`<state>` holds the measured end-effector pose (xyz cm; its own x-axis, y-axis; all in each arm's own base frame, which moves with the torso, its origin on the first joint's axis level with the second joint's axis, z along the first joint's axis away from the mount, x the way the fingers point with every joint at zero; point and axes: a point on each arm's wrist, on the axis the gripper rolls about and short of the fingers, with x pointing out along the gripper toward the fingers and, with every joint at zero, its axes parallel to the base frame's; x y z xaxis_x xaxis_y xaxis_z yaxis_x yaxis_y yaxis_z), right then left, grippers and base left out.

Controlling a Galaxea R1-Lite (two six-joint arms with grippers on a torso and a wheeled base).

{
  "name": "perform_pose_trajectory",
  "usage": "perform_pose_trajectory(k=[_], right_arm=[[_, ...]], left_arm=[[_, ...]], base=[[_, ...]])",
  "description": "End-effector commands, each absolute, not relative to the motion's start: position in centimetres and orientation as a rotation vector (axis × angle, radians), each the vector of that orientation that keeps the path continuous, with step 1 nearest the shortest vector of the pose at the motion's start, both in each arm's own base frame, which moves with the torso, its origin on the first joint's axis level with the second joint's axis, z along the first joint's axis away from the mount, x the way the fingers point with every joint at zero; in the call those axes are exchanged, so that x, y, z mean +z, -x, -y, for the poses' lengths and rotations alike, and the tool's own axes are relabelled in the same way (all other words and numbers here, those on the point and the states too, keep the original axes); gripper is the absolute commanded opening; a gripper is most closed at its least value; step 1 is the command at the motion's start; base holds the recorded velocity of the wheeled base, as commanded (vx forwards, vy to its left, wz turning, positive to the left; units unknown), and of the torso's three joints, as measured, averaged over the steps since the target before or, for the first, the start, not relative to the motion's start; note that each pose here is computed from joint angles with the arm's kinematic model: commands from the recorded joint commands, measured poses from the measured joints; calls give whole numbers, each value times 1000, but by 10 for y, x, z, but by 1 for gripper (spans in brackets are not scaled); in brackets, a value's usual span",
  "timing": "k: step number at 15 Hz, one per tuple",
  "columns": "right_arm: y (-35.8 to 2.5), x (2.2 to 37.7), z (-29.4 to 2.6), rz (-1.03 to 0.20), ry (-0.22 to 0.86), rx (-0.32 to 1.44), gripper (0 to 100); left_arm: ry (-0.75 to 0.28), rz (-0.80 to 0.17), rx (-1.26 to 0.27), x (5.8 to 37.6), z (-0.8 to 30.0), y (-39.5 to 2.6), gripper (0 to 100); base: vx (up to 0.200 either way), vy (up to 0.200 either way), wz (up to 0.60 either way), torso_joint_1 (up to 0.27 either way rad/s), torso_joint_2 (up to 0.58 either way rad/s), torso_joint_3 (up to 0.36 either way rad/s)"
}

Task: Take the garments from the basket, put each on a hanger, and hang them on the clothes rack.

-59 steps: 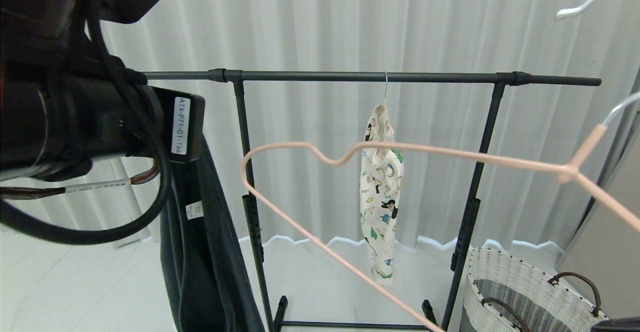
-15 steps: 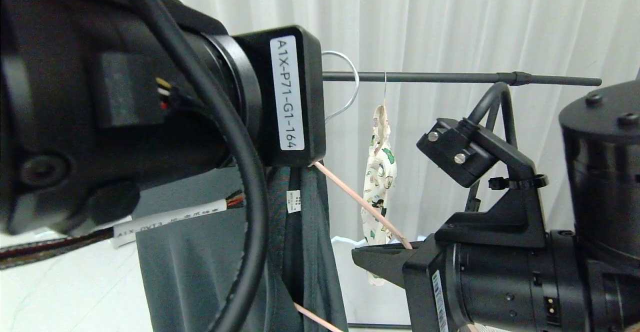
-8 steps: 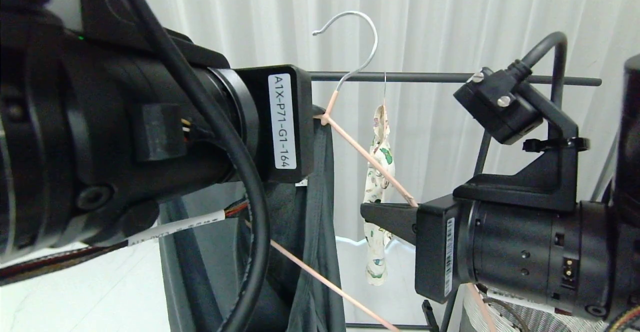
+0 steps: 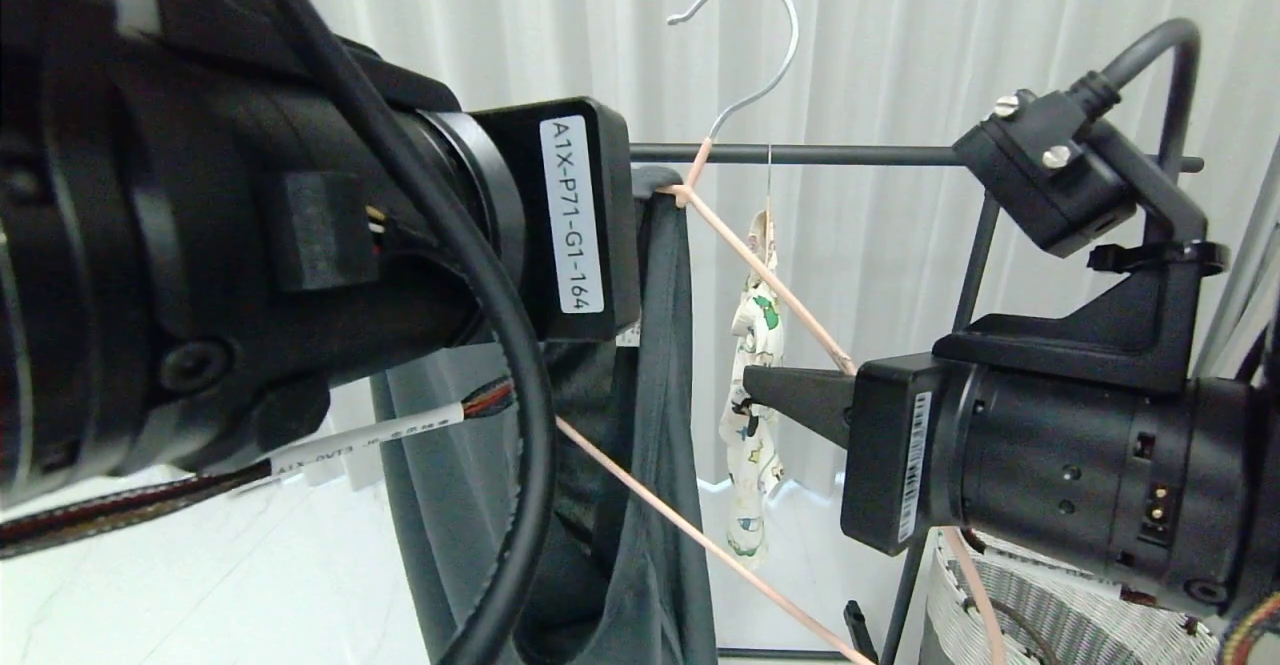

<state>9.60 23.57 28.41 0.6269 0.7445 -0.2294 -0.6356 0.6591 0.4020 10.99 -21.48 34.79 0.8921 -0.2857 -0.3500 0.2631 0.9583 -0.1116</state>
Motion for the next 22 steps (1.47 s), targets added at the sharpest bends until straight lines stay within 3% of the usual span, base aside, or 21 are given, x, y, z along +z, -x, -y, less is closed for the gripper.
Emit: perform_pose_trajectory(k=[1, 8, 12, 15, 19, 22], right_arm=[[-94, 290, -229, -363, -301, 813, 0], [-102, 286, -211, -226, -245, 798, 0], [-96, 282, -198, -146, -212, 813, 0], [-83, 270, -171, -120, -129, 858, 0], [-65, 261, -137, -78, -83, 971, 0], [-55, 257, -127, -72, -82, 1053, 0]], left_arm=[[74, -365, -288, 351, 211, -108, 100], [122, -336, -300, 358, 200, -103, 100], [70, -361, -274, 342, 174, -97, 100], [-13, -375, -281, 330, 145, -90, 100], [-134, -403, -513, 325, 114, -75, 100], [-244, -390, -667, 315, 111, -74, 100]], base=[[0, 0, 0, 0, 0, 0], [0, 0, 0, 0, 0, 0], [0, 0, 0, 0, 0, 0], [0, 0, 0, 0, 0, 0], [0, 0, 0, 0, 0, 0], [0, 0, 0, 0, 0, 0]])
